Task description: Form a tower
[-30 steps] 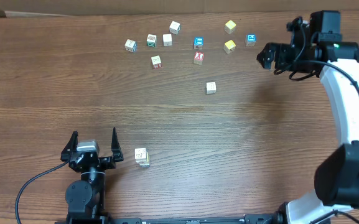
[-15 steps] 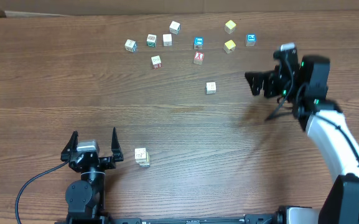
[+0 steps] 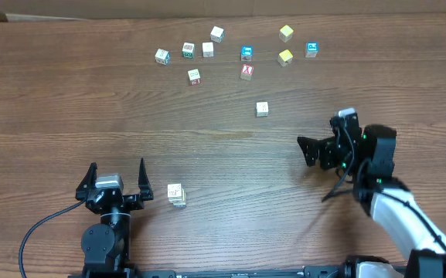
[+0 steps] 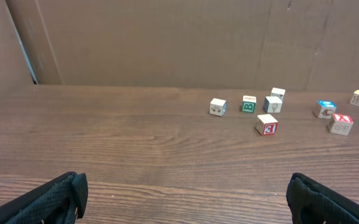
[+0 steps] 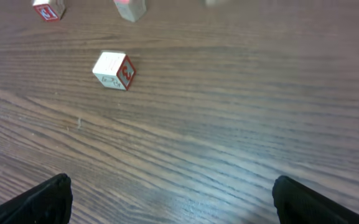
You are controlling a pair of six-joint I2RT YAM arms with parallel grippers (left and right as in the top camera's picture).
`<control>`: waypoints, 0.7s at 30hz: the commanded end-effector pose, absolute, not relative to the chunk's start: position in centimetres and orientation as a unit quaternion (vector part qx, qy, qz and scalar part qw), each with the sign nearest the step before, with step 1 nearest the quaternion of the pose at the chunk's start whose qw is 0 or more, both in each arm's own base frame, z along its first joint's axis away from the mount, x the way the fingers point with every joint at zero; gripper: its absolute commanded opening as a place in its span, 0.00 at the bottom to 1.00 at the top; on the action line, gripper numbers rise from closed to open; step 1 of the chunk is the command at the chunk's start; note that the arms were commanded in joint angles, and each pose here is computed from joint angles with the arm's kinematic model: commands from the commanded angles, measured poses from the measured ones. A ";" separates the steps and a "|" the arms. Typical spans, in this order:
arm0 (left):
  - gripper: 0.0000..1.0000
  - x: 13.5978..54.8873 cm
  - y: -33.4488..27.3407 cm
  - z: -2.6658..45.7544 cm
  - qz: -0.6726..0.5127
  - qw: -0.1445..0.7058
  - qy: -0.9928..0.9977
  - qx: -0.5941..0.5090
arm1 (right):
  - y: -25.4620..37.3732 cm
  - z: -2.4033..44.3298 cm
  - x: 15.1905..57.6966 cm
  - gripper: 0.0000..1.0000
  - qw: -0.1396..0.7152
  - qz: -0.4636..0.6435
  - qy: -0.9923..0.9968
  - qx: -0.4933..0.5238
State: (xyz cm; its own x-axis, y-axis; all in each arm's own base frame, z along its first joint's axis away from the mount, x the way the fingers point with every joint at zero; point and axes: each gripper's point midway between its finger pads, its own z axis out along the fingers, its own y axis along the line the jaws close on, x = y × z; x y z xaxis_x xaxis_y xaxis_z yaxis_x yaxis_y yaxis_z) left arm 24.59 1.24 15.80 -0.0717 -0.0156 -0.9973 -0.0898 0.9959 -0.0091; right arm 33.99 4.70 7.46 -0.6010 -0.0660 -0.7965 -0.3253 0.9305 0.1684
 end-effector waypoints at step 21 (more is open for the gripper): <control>1.00 24.6 1.3 15.9 0.036 0.683 0.729 -0.029 | 5.2 8.8 26.2 1.00 0.561 0.117 0.808 -0.138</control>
State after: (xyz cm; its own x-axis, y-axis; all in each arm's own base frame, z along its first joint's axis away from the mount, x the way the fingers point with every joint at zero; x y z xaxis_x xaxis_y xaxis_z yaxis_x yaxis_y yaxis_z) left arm 24.59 1.24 15.80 -0.0717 -0.0156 -0.9973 -0.0898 0.9959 -0.0091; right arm 26.74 5.16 8.86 -0.3484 -0.0834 -0.9336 -0.3544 0.9338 0.0489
